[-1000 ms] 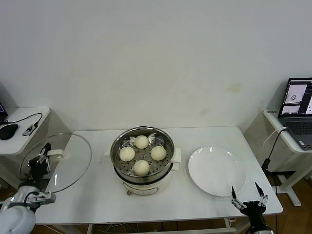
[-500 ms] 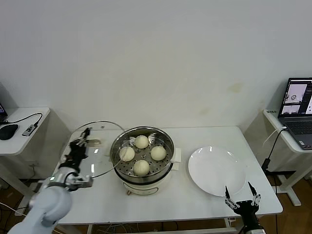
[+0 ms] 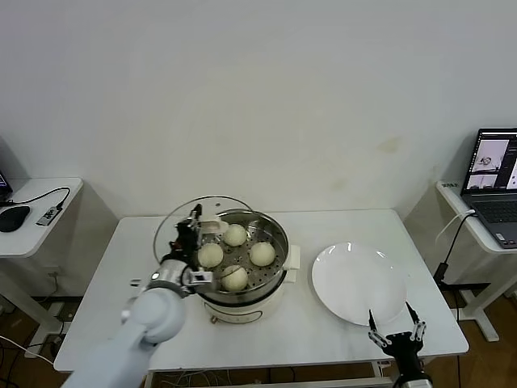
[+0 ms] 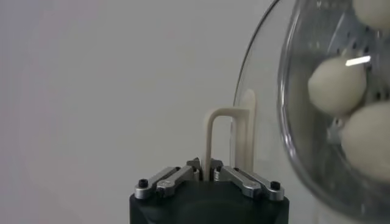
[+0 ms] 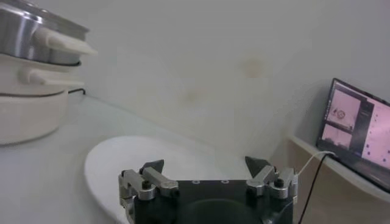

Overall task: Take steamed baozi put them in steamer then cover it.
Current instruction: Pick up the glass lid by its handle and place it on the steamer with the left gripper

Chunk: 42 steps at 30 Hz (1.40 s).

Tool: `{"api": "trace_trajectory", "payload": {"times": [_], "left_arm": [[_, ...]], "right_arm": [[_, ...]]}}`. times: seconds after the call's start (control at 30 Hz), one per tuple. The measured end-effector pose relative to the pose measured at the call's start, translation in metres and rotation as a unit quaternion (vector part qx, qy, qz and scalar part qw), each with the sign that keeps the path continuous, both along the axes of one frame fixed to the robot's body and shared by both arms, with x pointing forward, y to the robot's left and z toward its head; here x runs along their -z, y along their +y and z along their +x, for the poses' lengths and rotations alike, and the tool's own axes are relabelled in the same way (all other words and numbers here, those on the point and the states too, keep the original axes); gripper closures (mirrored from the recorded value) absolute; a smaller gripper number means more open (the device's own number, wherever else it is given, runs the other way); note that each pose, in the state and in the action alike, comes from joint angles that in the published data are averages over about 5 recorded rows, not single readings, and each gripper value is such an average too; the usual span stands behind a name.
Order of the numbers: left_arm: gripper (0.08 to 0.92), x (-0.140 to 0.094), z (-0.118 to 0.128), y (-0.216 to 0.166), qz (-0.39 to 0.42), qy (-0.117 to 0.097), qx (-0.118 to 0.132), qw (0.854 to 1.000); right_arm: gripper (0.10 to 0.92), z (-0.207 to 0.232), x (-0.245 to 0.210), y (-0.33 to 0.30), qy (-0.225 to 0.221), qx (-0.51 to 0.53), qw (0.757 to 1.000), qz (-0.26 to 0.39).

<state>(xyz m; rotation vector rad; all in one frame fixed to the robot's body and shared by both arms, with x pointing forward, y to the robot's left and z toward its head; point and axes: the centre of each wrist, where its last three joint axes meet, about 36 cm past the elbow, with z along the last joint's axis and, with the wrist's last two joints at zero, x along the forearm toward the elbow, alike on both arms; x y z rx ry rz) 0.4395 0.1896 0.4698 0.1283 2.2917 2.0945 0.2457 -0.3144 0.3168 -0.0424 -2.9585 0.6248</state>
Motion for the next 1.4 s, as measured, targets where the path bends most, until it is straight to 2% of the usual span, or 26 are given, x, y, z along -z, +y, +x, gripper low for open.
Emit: {"api": "trace_trajectory", "payload": {"times": [0.57, 1.4], "left_arm": [[0.846, 0.018, 0.009, -0.065, 0.012, 0.014, -0.016, 1.0], [0.846, 0.036, -0.002, -0.082, 0.021, 0.033, -0.026, 0.999]], "right_arm": [[0.2, -0.001, 0.009, 0.004, 0.007, -0.004, 1.0, -0.01], [0.2, -0.002, 0.017, 0.005, 0.014, -0.012, 1.0, -0.015]]}}
